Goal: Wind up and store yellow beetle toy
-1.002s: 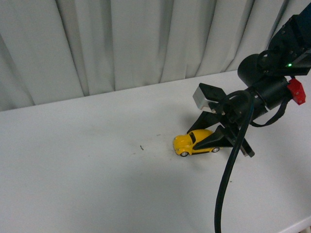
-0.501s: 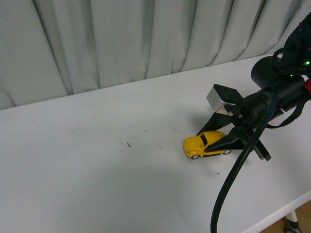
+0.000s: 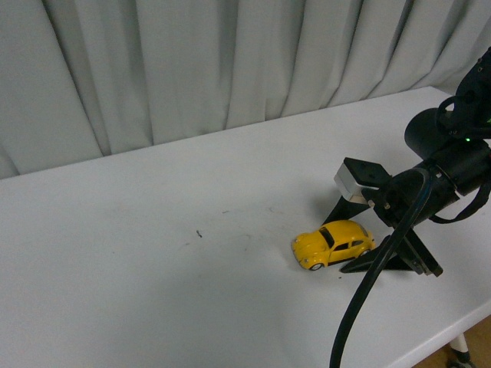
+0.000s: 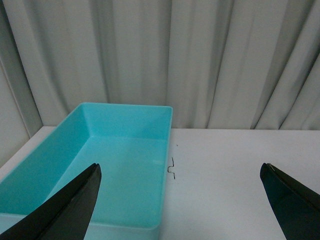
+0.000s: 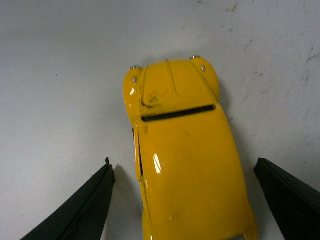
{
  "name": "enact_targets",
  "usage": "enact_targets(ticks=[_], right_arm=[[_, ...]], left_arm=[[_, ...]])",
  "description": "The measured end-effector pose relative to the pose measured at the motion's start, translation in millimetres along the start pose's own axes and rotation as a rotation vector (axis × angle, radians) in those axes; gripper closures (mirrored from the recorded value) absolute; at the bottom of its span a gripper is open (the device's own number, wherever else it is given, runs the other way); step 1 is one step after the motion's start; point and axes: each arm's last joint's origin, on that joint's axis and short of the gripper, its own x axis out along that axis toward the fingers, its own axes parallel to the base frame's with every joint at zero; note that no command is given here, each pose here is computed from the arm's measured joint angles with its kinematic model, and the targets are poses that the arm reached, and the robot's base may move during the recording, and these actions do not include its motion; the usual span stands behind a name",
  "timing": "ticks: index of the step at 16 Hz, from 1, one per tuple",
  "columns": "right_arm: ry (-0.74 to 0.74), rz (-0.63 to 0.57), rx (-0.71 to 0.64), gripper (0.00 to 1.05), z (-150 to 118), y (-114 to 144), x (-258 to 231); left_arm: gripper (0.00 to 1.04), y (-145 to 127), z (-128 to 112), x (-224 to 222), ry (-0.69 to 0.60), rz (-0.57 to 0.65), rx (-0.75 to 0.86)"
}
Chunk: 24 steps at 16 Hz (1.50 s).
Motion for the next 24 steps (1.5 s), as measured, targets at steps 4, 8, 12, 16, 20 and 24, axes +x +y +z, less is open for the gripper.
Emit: enact_targets(ticks=[4,8,12,16,20,24], right_arm=[[0.003,-0.002,0.001,0.07,0.1,-0.2,0.3],[0.003,-0.006,0.005,0.07,-0.2,-0.3,0.6],[0.004,-0.011,0.006,0.07,-0.4,-0.6,0.7],[0.006,-0.031,0.017,0.07,1.5,-1.0,0.0],[0.017,-0.049,0.004,0.07,7.1,-2.0,-0.8],[0.021,-0.058,-0.005,0.07,7.8,-1.1,-1.0]], left_arm=[[0.07,0.0,0.0,0.0,0.000,0.000,0.000],[0.07,0.0,0.0,0.0,0.000,0.000,0.000],[0.07,0.0,0.0,0.0,0.000,0.000,0.000],[0.07,0.0,0.0,0.0,0.000,0.000,0.000],[0.07,0.0,0.0,0.0,0.000,0.000,0.000],[0.07,0.0,-0.1,0.0,0.001,0.000,0.000]])
